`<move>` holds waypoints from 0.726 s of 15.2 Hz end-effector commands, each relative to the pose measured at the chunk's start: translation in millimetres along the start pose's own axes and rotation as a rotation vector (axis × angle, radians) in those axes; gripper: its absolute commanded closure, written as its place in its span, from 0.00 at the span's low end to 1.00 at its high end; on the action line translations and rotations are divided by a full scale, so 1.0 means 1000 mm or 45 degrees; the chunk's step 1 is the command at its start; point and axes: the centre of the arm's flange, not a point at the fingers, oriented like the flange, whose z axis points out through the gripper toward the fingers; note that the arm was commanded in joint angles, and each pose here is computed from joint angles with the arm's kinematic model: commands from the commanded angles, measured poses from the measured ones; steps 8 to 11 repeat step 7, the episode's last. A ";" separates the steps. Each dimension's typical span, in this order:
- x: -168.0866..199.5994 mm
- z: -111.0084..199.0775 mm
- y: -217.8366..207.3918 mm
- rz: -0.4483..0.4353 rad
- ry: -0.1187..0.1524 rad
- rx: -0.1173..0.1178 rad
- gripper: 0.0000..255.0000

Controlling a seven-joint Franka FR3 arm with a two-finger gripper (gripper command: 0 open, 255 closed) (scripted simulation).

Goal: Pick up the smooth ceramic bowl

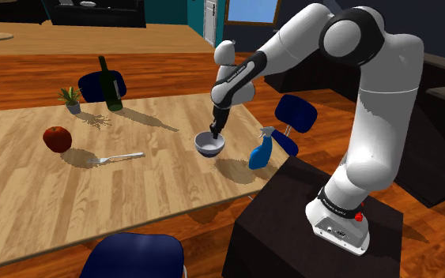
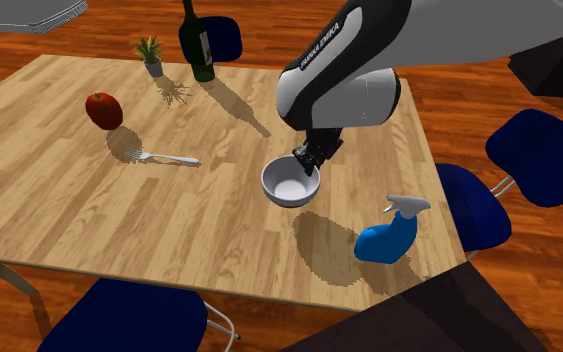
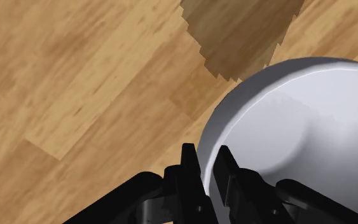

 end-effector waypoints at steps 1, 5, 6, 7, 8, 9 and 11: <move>0.000 -0.010 -0.001 0.000 0.000 0.000 1.00; 0.001 -0.031 -0.003 0.000 0.000 0.000 1.00; 0.001 -0.032 -0.003 0.000 0.000 0.000 1.00; 0.001 -0.032 -0.003 0.000 0.000 0.000 1.00; 0.001 -0.032 -0.003 0.000 0.000 0.000 1.00; 0.001 -0.032 -0.003 0.000 0.000 0.000 1.00; 0.001 -0.032 -0.003 0.000 0.000 0.000 1.00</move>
